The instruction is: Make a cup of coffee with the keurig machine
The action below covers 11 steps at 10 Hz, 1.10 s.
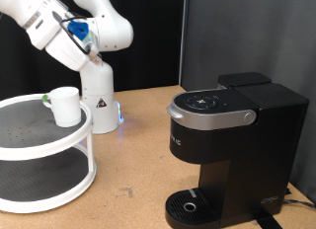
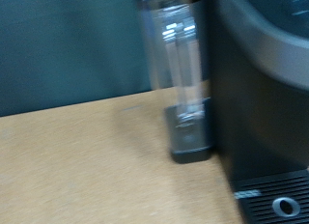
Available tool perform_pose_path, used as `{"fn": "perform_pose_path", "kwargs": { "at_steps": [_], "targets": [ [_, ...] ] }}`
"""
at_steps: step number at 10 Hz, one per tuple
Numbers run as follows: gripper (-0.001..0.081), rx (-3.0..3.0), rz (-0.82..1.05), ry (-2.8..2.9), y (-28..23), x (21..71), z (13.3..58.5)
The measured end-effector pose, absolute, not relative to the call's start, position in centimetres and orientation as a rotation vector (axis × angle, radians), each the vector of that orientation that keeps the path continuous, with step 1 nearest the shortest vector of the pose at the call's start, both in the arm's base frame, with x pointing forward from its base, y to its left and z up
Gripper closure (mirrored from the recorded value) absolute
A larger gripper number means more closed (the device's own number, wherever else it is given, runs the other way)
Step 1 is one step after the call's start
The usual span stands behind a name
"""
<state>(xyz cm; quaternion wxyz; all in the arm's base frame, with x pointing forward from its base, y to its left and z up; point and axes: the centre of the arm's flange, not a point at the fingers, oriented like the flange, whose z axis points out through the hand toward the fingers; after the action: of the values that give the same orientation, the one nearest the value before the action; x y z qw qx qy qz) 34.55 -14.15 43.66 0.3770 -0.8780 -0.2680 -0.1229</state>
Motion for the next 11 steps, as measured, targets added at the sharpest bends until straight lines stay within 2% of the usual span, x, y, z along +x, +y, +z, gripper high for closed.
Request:
{"fn": "perform_pose_path", "kwargs": {
  "at_steps": [2, 4, 7, 11],
  "targets": [
    [0.0806, -2.220, -0.299, -0.728, -15.9, 32.3, 43.8],
    [0.0806, -2.228, -0.387, -0.697, -17.0, 30.2, 44.6],
    [0.0806, -2.203, -0.327, -0.707, -17.5, 29.3, 43.9],
    [0.0806, -2.172, -0.465, -0.791, -22.1, 25.2, 43.6]
  ]
}}
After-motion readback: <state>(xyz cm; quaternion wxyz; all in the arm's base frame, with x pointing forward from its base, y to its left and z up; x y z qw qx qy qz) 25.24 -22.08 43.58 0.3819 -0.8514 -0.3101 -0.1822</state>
